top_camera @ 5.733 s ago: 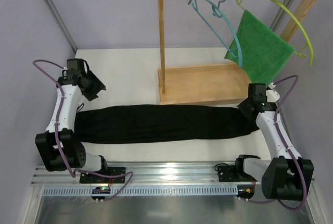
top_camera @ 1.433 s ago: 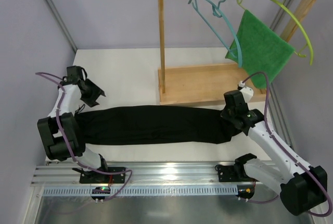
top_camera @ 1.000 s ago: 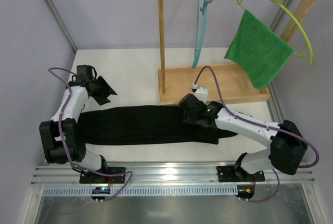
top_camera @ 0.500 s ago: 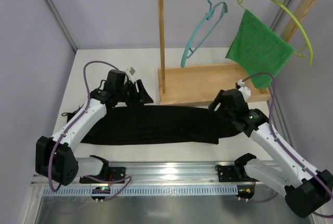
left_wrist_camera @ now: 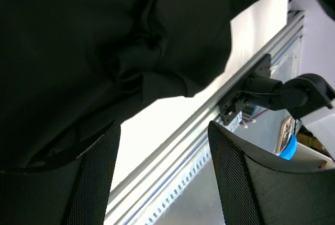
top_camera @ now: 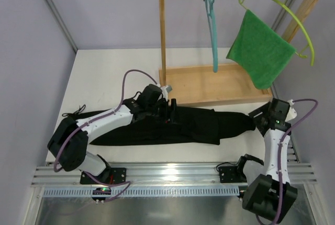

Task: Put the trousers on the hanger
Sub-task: Fold the trousers

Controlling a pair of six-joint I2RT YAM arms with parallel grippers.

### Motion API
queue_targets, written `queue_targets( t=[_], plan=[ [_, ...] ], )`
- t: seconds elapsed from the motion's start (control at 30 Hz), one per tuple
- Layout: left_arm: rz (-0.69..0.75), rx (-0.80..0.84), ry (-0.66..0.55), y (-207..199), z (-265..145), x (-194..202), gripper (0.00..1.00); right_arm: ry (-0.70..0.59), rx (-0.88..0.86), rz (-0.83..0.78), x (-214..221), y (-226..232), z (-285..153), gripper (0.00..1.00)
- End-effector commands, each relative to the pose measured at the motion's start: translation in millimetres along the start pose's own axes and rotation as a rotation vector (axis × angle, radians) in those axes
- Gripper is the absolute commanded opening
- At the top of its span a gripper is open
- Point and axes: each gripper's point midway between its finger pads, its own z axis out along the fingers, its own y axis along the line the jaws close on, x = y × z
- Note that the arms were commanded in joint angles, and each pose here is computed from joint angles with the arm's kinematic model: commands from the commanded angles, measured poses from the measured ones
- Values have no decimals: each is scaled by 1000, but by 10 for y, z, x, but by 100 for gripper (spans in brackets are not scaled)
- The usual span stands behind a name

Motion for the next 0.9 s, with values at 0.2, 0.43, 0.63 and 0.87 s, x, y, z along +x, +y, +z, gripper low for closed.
queue_targets(
  t=[0.2, 0.43, 0.63, 0.87],
  plan=[
    [70, 44, 25, -144, 407, 0, 69, 36, -95, 165, -150, -87, 311, 77],
    [66, 3, 32, -13, 621, -23, 69, 54, -111, 169, -69, -120, 581, 78],
    [88, -61, 33, 131, 749, -81, 68, -7, -42, 151, -226, -240, 618, 62],
    [186, -70, -22, 73, 642, -233, 69, 24, -23, 148, -144, -291, 717, 57]
  ],
)
